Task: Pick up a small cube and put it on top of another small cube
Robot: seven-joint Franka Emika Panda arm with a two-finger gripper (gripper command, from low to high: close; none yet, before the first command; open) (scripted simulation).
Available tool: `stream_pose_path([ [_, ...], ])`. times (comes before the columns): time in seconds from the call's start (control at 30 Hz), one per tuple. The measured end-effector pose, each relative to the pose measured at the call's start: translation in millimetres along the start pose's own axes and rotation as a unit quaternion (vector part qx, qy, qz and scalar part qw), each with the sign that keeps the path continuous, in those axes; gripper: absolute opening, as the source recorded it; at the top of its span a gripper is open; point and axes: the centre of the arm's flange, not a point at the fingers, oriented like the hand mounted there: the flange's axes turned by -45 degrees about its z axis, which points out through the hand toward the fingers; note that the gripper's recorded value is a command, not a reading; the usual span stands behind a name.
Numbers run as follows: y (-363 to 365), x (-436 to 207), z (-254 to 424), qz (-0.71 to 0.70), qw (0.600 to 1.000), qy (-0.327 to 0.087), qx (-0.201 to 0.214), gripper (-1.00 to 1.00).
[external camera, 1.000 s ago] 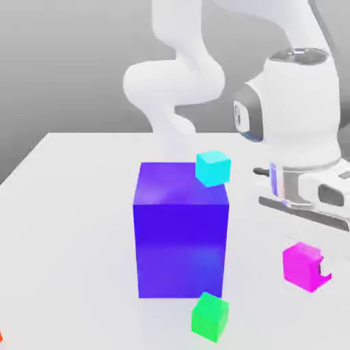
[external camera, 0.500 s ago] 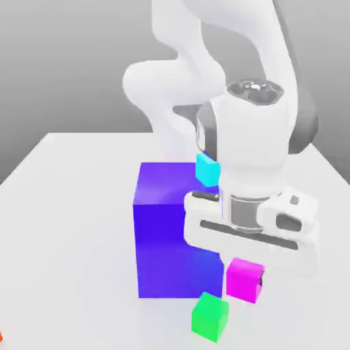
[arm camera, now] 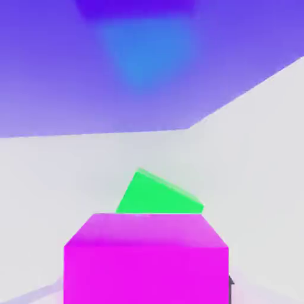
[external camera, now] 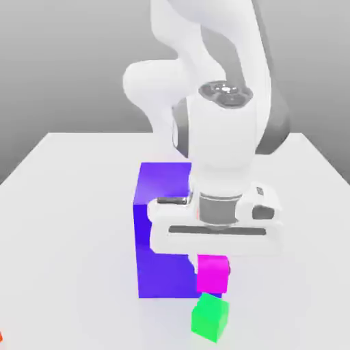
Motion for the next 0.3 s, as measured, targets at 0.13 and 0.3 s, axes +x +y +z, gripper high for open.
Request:
stream_pose_path([
  [0.13, 0, 0, 26, -0.001, 1.0, 0.0, 0.0, -1.0],
  [0.3, -1, 2, 47, 0.001, 1.0, 0.004, -0.001, 1.0],
])
